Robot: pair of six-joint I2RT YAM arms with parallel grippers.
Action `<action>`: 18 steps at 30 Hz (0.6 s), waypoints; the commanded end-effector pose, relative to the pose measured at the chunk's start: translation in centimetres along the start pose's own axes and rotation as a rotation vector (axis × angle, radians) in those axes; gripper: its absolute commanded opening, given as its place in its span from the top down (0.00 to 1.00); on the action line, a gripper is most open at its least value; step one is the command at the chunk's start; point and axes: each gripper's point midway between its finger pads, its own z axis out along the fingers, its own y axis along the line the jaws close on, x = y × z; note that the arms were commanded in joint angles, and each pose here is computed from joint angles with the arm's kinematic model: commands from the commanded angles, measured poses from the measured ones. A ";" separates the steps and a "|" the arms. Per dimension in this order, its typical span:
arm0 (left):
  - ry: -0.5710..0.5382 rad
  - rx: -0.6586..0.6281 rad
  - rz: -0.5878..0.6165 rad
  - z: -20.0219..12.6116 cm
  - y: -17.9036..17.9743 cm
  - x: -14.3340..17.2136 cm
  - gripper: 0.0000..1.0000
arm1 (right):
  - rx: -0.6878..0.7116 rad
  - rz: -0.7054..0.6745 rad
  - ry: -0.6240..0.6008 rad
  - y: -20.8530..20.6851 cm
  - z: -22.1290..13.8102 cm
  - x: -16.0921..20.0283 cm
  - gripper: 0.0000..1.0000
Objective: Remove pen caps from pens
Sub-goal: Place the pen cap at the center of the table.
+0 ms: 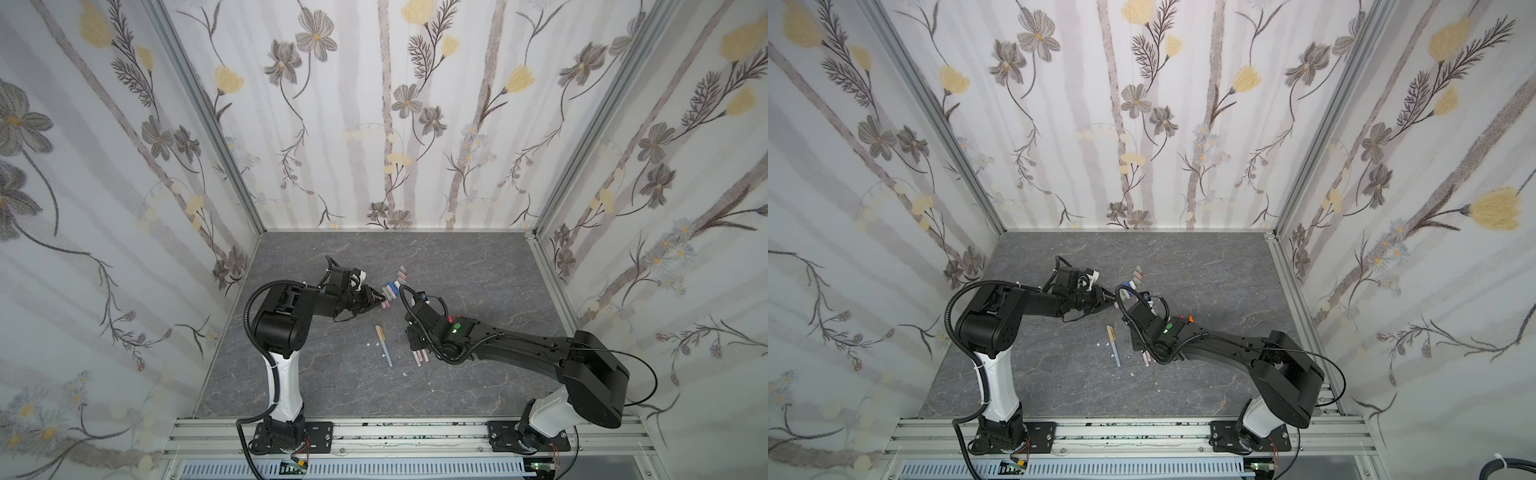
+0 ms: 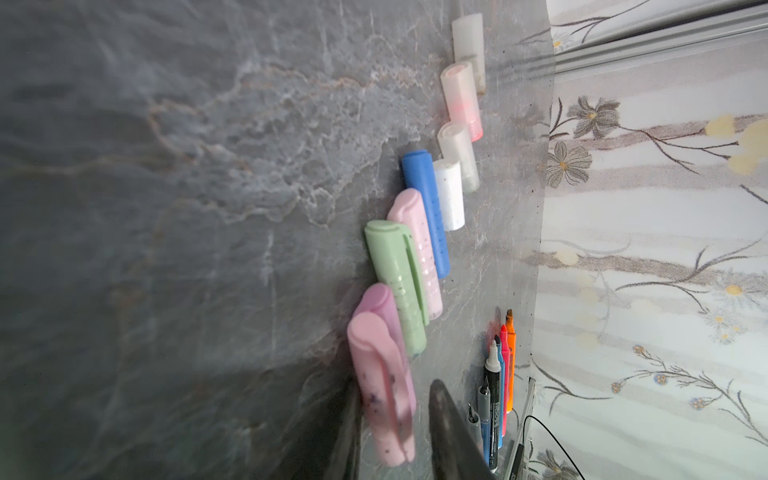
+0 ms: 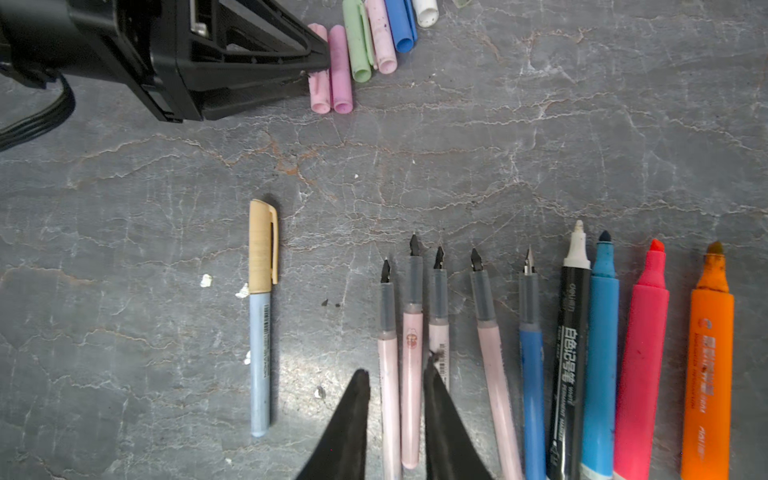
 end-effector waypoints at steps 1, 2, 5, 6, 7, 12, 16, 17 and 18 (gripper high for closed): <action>-0.008 -0.006 0.017 -0.8 -0.4 -0.3 0.70 | -0.028 -0.012 -0.014 0.9 0.1 -0.5 0.75; -0.011 -0.005 0.018 -1.1 -0.5 -0.3 0.70 | -0.030 -0.014 -0.013 1.0 0.2 -0.5 0.75; -0.024 -0.004 0.018 -2.1 -0.6 -0.4 0.70 | -0.046 -0.022 -0.007 1.6 0.5 -0.5 0.75; -0.030 -0.004 0.017 -2.5 -0.6 -0.4 0.70 | -0.058 -0.026 -0.007 2.0 0.5 -0.6 0.75; -0.034 -0.001 0.017 -2.9 -0.7 -0.4 0.70 | -0.063 -0.031 -0.001 2.3 0.7 -0.5 0.75; -0.064 0.002 0.030 -5.1 -1.5 -0.7 0.69 | -0.090 -0.068 0.040 4.2 2.0 0.4 0.75; -0.093 0.001 0.043 -6.9 -2.2 -1.1 0.69 | -0.118 -0.099 0.060 5.9 2.7 0.9 0.74; -0.098 -0.004 0.044 -7.3 -2.1 -1.1 0.69 | -0.125 -0.107 0.069 6.3 2.9 1.2 0.73; -0.103 -0.008 0.046 -7.6 -2.2 -1.1 0.69 | -0.130 -0.111 0.076 6.6 3.0 1.4 0.73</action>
